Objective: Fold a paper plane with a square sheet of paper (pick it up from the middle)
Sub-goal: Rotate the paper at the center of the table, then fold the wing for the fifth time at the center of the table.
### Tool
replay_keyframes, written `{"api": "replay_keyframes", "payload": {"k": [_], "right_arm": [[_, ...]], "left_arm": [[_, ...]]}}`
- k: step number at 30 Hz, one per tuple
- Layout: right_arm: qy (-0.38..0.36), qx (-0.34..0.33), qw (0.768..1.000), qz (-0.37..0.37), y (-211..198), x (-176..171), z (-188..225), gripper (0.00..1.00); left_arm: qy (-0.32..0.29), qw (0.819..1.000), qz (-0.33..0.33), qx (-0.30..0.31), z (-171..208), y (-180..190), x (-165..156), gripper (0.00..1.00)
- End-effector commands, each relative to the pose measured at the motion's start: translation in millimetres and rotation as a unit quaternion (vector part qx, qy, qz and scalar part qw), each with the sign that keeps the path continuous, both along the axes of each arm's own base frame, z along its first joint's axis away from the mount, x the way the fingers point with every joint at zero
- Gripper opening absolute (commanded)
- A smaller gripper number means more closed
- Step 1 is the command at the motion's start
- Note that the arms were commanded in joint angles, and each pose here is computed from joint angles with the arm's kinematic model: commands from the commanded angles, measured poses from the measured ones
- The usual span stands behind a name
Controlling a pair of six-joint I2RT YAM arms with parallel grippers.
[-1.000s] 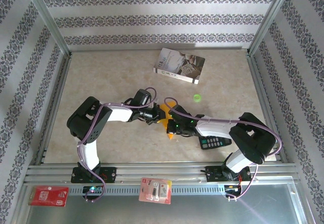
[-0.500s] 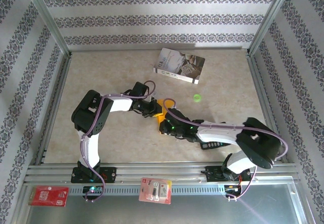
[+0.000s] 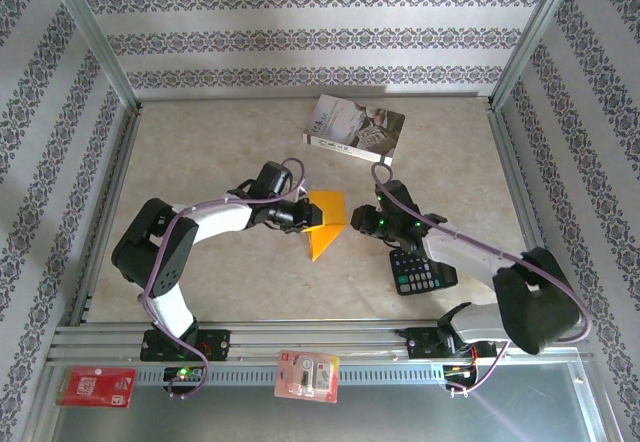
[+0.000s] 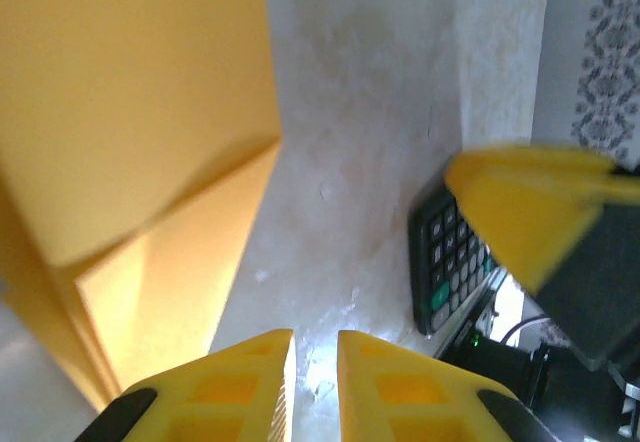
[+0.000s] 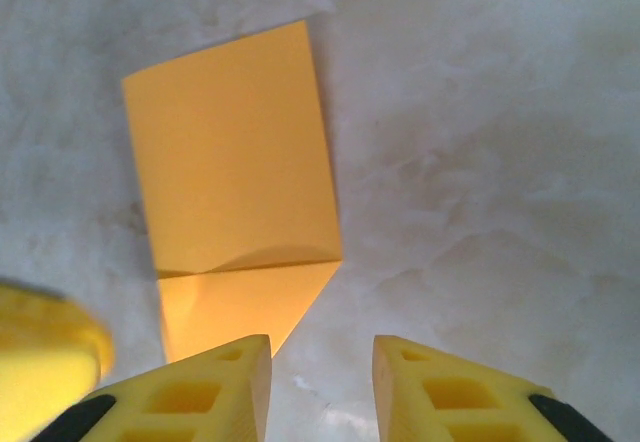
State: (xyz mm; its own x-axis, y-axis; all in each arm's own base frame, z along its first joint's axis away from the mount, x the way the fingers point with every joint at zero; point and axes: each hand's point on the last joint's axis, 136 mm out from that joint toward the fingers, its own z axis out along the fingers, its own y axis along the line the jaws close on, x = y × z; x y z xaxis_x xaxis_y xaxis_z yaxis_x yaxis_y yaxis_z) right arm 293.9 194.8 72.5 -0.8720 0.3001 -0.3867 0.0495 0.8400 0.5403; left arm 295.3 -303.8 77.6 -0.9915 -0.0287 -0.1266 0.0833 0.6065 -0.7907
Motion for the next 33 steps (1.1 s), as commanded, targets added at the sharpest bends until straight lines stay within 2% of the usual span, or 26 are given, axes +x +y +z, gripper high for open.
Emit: {"api": "replay_keyframes", "payload": {"k": [1, 6, 10, 13, 19, 26, 33], "right_arm": [[0.019, 0.001, 0.999, 0.027, 3, 8, -2, 0.42], [0.037, -0.01, 0.998, 0.047, 5, 12, -10, 0.49], [0.044, -0.01, 0.996, 0.074, 10, 6, -6, 0.52], [0.065, 0.008, 0.994, 0.093, 16, -4, -4, 0.55], [0.123, 0.064, 0.983, 0.118, 31, -37, -12, 0.61], [0.135, 0.098, 0.977, 0.133, 64, -49, -21, 0.57], [0.148, 0.075, 0.979, 0.12, 64, -50, -41, 0.55]], "left_arm": [[0.03, 0.999, 0.016, 0.016, -25, -1, -11, 0.12], [0.062, 0.997, 0.001, 0.044, -53, 4, -17, 0.04], [0.084, 0.995, -0.022, 0.057, -62, 13, -34, 0.02], [0.11, 0.991, -0.043, 0.059, -65, 22, -52, 0.01], [0.127, 0.987, -0.081, 0.05, -61, 36, -82, 0.01], [0.13, 0.989, -0.075, 0.013, -63, 36, -82, 0.0], [0.132, 0.989, -0.071, 0.01, -66, 39, -83, 0.0]]}}
